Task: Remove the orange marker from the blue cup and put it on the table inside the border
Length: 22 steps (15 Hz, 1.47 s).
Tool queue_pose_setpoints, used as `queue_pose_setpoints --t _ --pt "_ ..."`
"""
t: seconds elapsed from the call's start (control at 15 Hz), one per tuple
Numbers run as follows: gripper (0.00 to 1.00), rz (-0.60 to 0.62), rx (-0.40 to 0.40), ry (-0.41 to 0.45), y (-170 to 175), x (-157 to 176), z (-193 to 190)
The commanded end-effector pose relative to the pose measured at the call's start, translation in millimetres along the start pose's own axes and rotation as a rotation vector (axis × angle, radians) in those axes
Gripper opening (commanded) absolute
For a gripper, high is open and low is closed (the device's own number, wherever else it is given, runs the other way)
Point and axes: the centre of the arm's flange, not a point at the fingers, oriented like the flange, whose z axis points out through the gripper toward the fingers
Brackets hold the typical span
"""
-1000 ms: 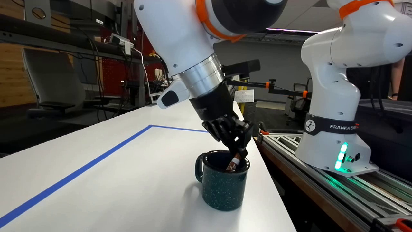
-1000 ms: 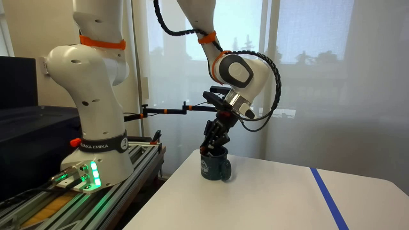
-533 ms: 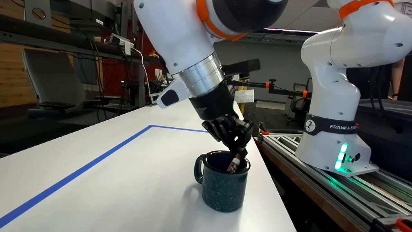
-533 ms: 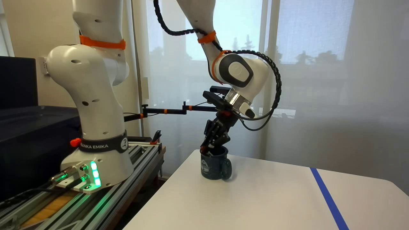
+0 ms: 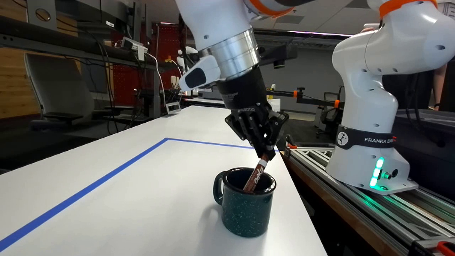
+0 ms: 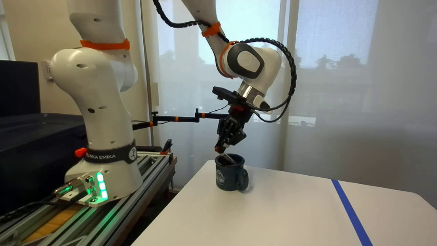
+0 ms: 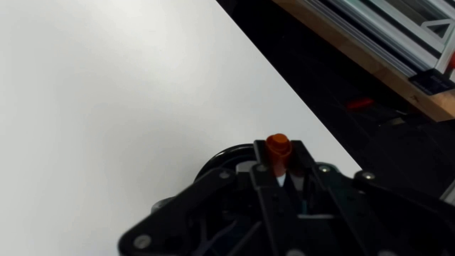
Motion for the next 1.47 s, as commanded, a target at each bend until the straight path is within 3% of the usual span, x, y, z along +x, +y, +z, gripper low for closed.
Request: queue_pose_setpoints --t 0.0,0.33,1.07,1.4 --pt "0.05 -0.018 -0.039 0.037 -16 -36 -19" --pt "0.05 0.053 -0.082 0.080 -15 -68 -28" --pt "0.05 0.567 -0.139 0.170 48 -114 2" --pt "0.05 0.621 -0.134 0.324 94 -100 24"
